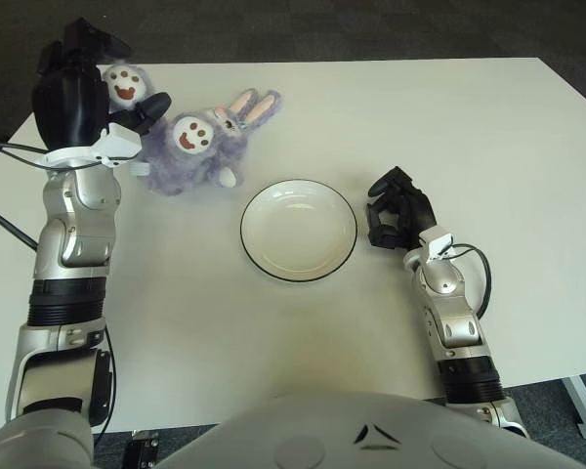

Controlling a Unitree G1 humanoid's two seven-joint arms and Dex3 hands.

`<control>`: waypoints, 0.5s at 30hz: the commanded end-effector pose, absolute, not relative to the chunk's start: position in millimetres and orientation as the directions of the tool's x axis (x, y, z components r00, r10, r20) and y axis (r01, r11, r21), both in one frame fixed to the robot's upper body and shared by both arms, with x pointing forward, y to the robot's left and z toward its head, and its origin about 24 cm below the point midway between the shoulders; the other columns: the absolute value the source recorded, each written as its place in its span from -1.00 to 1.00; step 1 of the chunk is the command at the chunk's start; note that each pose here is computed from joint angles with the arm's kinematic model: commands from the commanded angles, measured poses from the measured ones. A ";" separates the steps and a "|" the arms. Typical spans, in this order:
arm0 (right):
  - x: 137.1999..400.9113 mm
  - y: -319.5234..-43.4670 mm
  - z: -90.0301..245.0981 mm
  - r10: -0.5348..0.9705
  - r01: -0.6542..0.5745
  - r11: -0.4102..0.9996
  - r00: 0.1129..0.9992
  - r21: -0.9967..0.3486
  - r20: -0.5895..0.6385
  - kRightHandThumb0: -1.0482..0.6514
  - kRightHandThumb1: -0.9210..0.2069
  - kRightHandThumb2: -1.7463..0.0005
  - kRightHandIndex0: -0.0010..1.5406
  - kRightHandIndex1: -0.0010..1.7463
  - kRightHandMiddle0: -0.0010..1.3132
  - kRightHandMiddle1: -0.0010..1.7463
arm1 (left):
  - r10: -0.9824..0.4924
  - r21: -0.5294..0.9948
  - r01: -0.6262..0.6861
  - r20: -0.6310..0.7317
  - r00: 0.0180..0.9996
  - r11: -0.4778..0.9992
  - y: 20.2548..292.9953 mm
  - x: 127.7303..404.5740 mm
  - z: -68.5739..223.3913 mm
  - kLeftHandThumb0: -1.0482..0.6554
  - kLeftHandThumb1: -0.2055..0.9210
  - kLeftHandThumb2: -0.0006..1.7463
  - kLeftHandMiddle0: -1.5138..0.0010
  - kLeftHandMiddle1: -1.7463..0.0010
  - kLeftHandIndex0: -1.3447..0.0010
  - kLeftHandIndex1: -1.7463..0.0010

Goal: Put the doll into the plate.

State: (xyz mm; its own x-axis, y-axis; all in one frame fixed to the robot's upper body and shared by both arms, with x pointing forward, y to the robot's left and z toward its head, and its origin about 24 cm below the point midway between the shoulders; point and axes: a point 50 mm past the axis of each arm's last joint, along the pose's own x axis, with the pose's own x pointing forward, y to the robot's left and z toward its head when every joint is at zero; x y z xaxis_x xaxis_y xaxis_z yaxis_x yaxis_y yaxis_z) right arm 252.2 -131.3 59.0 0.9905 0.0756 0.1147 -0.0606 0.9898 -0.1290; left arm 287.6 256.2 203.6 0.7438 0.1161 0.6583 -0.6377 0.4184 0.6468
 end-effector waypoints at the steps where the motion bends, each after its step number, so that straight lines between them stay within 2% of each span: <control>1: 244.2 -135.2 37.7 0.063 -0.060 0.989 0.998 -0.135 0.018 0.23 -0.16 -0.33 -0.47 1.00 -0.40 0.98 | 0.123 0.612 -0.673 0.695 0.708 0.415 256.7 283.8 209.6 -0.51 0.86 -0.22 0.66 -0.12 0.97 -0.55; 8: 244.5 -135.4 37.7 0.074 -0.071 0.988 0.997 -0.134 0.018 0.23 -0.17 -0.32 -0.47 1.00 -0.40 0.98 | 0.083 0.565 -0.714 0.758 0.647 0.413 248.1 270.7 214.1 -0.48 0.72 -0.15 0.61 -0.09 0.93 -0.54; 15: 245.3 -136.2 37.5 0.084 -0.079 0.985 0.996 -0.151 0.028 0.23 -0.16 -0.33 -0.47 1.00 -0.39 0.98 | 0.072 0.553 -0.714 0.767 0.637 0.430 244.8 266.7 216.6 -0.46 0.61 -0.09 0.58 -0.09 0.92 -0.53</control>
